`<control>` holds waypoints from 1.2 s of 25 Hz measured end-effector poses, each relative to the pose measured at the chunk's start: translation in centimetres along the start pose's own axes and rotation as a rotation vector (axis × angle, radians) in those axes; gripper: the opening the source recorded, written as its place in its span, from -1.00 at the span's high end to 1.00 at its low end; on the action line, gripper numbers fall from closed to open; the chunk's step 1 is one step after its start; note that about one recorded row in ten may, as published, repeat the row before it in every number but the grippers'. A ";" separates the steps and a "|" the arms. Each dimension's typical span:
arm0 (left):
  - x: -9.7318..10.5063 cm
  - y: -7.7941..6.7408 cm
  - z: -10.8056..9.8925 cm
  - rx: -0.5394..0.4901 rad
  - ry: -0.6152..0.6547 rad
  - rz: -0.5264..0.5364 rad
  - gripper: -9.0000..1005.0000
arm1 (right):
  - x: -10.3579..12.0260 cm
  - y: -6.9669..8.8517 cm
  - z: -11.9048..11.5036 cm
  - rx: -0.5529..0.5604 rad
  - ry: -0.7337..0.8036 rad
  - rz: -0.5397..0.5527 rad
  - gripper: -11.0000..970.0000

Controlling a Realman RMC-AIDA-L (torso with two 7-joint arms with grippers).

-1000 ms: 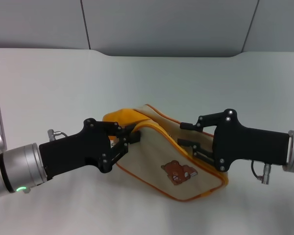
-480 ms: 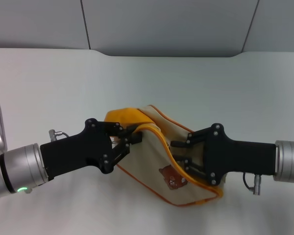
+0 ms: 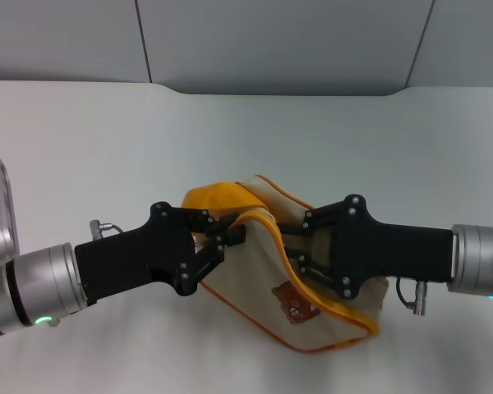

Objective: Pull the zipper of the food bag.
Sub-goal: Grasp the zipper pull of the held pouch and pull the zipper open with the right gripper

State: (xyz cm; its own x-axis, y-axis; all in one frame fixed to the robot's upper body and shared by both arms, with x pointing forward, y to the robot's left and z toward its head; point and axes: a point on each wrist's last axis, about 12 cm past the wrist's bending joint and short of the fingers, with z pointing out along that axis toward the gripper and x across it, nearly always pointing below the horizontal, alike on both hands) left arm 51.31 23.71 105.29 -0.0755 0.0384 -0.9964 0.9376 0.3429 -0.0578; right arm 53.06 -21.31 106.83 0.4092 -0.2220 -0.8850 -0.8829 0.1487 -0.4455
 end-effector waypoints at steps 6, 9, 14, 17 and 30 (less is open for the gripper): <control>0.0 0.0 0.0 -0.001 -0.004 -0.001 0.80 | 0.1 0.0 0.4 -0.010 0.007 0.005 0.58; 0.0 0.0 0.0 0.000 -0.005 0.000 0.80 | 0.1 0.2 0.6 -0.032 0.011 0.004 0.61; 0.0 0.0 0.0 -0.001 -0.005 0.000 0.80 | 0.2 0.4 0.7 -0.049 0.017 0.000 0.71; 0.0 0.0 -0.1 -0.006 -0.007 -0.001 0.80 | 0.2 0.3 0.6 -0.051 0.020 0.000 0.91; 0.5 0.9 -2.4 -0.197 -0.051 -0.053 0.79 | 1.3 2.3 -3.4 -0.035 0.130 0.081 0.98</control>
State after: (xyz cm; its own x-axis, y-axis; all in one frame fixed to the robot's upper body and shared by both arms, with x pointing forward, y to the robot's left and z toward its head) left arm 51.28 26.25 104.88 -0.1007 -0.0300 -0.9945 0.8479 0.5204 -0.1016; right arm 50.82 -24.50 105.13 0.3049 -0.3341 -0.8919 -0.9203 0.1376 -0.3662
